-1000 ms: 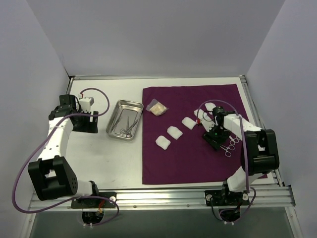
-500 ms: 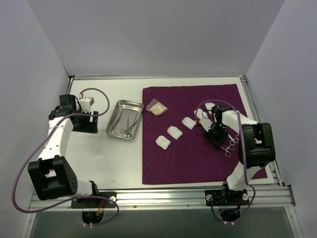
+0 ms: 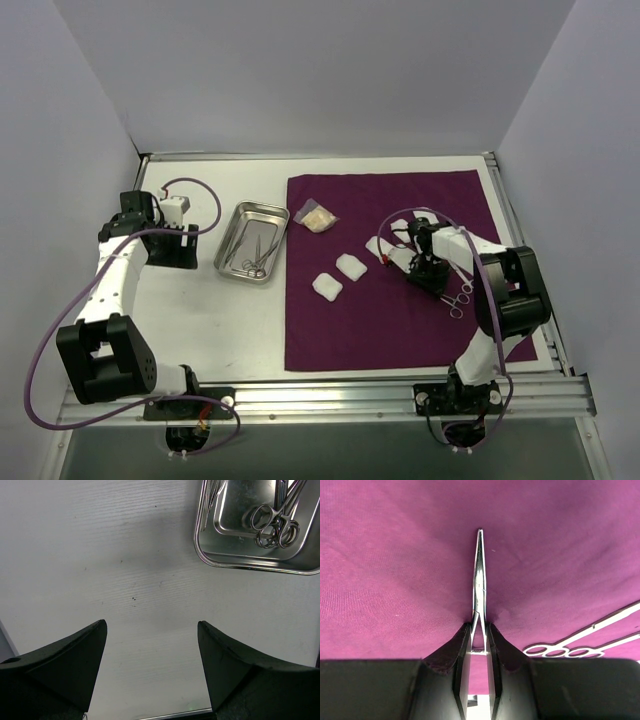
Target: Prepare the surgical pack
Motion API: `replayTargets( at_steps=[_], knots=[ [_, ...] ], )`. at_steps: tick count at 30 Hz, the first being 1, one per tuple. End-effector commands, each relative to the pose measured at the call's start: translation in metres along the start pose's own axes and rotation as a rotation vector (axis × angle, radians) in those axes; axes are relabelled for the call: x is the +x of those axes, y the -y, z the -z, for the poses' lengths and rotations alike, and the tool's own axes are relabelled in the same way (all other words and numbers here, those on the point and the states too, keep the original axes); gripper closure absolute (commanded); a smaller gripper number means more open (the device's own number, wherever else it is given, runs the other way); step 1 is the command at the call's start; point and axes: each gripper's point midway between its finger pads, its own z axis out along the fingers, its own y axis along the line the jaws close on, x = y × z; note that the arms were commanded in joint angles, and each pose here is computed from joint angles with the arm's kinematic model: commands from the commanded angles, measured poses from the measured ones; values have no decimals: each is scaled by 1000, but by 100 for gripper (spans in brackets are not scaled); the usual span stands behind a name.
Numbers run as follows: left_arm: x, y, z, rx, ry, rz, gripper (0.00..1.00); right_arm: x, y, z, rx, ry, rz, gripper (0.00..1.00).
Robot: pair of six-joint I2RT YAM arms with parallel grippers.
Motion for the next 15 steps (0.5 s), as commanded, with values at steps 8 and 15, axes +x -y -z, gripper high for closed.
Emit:
replayTargets(
  at_steps=[8,15],
  knots=[
    [-14,-3,11,-8,52,-11,17,-32,-19,15,-86,116,53,100],
    [-15,-2,12,-7,55,-12,17,-25,-25,26,-89,128,85,100]
  ],
)
